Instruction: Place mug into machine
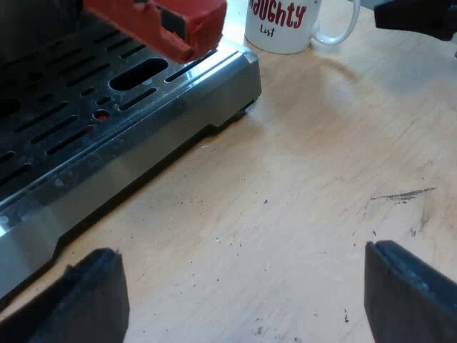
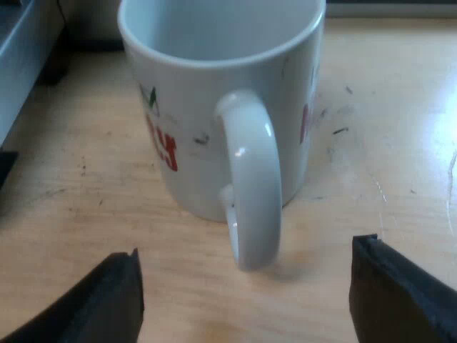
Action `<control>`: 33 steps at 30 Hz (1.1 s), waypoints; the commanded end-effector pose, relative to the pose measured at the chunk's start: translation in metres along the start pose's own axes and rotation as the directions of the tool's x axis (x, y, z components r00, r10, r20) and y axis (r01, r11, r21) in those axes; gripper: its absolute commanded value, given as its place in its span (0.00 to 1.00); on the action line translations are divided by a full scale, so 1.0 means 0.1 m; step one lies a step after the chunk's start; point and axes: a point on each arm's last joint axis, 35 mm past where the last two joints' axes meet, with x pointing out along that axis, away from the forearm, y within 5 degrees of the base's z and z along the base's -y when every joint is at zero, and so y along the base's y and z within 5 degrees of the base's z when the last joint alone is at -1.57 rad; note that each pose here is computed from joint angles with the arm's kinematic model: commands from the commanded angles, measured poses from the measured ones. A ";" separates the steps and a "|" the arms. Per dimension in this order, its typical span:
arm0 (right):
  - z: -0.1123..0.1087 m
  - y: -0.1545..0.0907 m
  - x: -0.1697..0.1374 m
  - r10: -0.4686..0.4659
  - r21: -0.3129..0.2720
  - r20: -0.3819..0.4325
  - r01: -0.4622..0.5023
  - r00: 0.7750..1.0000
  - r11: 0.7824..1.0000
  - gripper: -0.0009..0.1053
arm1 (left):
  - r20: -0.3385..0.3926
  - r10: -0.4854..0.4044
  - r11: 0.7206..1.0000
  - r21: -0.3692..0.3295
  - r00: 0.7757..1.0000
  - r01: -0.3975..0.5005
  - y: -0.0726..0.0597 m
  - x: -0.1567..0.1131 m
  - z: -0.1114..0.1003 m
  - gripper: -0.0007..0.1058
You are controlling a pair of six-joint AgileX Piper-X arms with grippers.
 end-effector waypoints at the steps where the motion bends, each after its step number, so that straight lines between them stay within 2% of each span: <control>1: 0.03 -0.02 0.07 -0.013 -0.015 0.029 0.014 1.000 1.000 0.60 | 0.012 -0.018 1.000 0.015 1.000 0.018 -0.01 0.00 0.02 0.67; 6: -0.01 -0.02 0.22 -0.010 0.009 0.019 0.010 1.000 1.000 0.60 | 0.012 -0.018 1.000 0.015 1.000 0.018 -0.01 0.00 0.02 0.67; 13: 0.00 -0.05 0.42 -0.008 0.010 0.015 0.008 1.000 1.000 0.60 | 0.012 -0.018 1.000 0.015 1.000 0.018 -0.01 0.00 0.02 0.67; 18: 0.04 -0.06 0.62 0.051 0.013 0.002 -0.051 0.999 0.999 0.60 | 0.012 -0.018 1.000 0.015 1.000 0.018 -0.01 0.00 0.02 0.67; 22: 0.07 -0.08 0.72 0.059 0.015 -0.012 -0.059 0.998 0.998 0.59 | 0.012 -0.018 1.000 0.015 1.000 0.018 -0.01 0.00 0.02 0.67; 25: 0.09 -0.09 0.75 0.059 0.015 -0.011 -0.059 0.998 0.998 0.44 | 0.012 -0.018 1.000 0.015 1.000 0.018 -0.01 0.00 0.02 0.67; 27: 0.09 -0.09 0.75 0.059 0.015 -0.011 -0.059 0.998 0.998 0.22 | 0.012 -0.018 1.000 0.015 1.000 0.018 -0.01 0.00 0.02 0.67; 28: 0.09 -0.09 0.75 0.059 0.015 -0.011 -0.059 0.998 0.998 0.18 | 0.012 -0.018 1.000 0.015 1.000 0.018 -0.01 0.00 0.02 0.67; 29: 0.09 -0.09 0.75 0.058 0.015 -0.008 -0.058 0.998 0.998 0.05 | 0.012 -0.018 1.000 0.015 1.000 0.018 -0.01 0.00 0.02 0.67; 30: 0.10 -0.09 0.75 0.060 0.017 -0.007 -0.060 0.998 0.998 0.01 | 0.012 -0.018 1.000 0.015 1.000 0.018 -0.01 0.00 0.02 0.67; 33: 0.14 -0.10 0.72 0.066 0.014 0.011 -0.066 0.998 0.998 0.01 | 0.012 -0.018 1.000 0.015 1.000 0.018 -0.01 0.00 0.02 0.67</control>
